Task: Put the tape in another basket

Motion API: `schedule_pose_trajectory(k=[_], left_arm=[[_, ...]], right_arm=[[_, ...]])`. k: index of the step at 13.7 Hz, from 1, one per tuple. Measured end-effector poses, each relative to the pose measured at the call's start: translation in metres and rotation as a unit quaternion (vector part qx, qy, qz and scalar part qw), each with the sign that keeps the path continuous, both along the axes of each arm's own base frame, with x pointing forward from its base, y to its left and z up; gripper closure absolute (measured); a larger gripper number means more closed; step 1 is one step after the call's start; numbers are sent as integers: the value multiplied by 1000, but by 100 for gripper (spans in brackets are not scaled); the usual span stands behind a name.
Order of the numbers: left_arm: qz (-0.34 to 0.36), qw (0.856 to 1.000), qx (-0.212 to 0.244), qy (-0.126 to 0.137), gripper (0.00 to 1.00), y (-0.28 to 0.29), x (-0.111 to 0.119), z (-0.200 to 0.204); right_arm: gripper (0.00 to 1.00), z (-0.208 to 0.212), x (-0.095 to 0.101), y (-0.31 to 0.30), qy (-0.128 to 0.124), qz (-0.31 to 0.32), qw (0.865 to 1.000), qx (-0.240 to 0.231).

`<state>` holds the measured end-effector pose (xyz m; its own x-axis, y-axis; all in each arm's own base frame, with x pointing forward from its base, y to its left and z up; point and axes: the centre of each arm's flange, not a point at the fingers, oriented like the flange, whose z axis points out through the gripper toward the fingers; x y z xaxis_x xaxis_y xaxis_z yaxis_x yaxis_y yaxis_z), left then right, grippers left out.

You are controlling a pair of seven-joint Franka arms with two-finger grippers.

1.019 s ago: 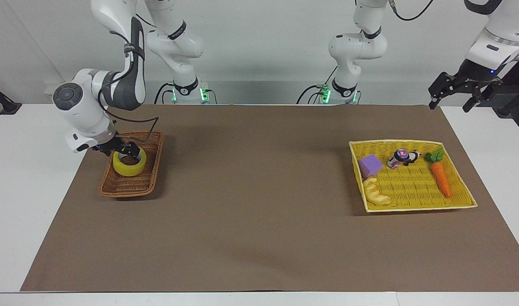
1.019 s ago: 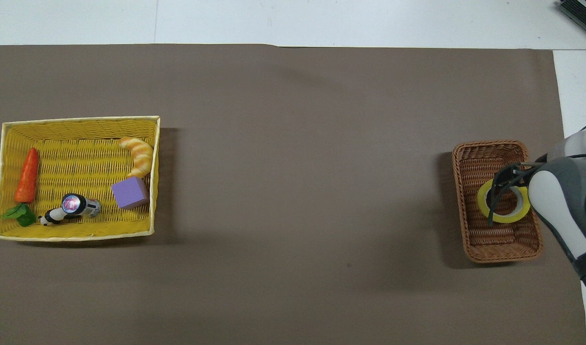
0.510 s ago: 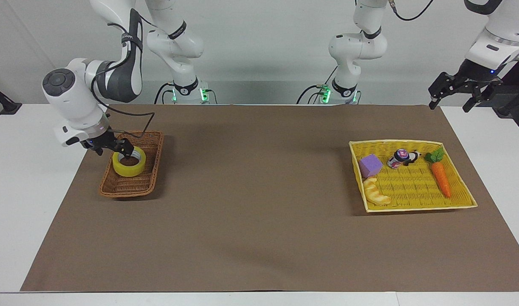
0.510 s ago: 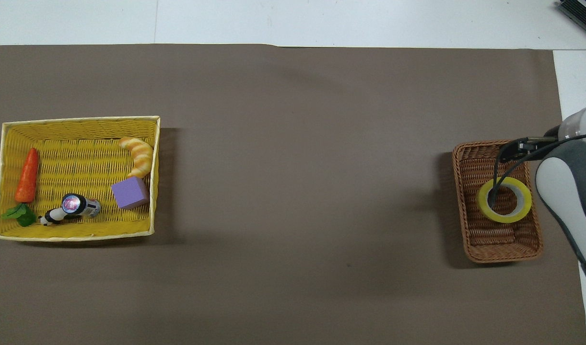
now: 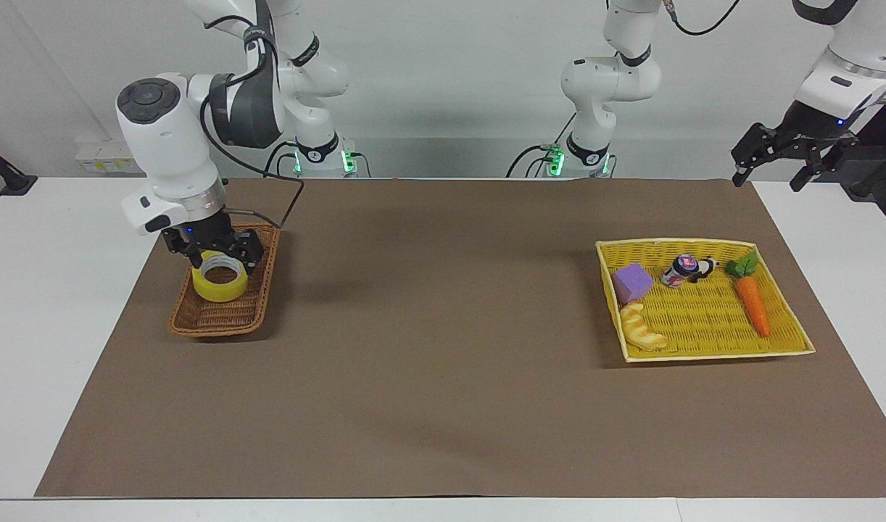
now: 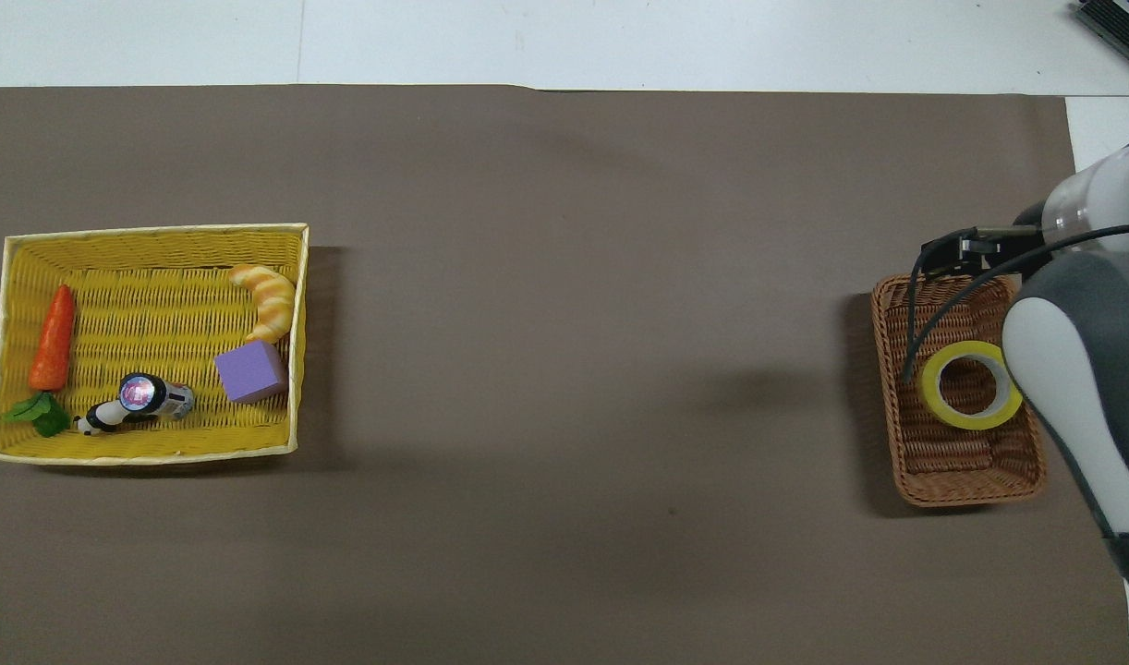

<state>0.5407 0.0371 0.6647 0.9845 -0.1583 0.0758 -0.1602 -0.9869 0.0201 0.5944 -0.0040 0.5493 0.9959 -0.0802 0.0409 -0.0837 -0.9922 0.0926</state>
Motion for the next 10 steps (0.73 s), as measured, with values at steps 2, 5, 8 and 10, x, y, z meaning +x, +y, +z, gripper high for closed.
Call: schedule_pose_trajectory(k=[2, 5, 8, 10], left_arm=[[0, 1000, 0, 0, 0, 0, 0, 0], [0, 1000, 0, 0, 0, 0, 0, 0], [0, 1000, 0, 0, 0, 0, 0, 0], [0, 1000, 0, 0, 0, 0, 0, 0]], right_arm=[[0, 41, -14, -1, 18, 20, 1000, 2], [0, 75, -33, -2, 49, 34, 998, 4], [0, 101, -52, 0, 57, 50, 997, 10], [0, 111, -66, 2, 69, 50, 996, 19]])
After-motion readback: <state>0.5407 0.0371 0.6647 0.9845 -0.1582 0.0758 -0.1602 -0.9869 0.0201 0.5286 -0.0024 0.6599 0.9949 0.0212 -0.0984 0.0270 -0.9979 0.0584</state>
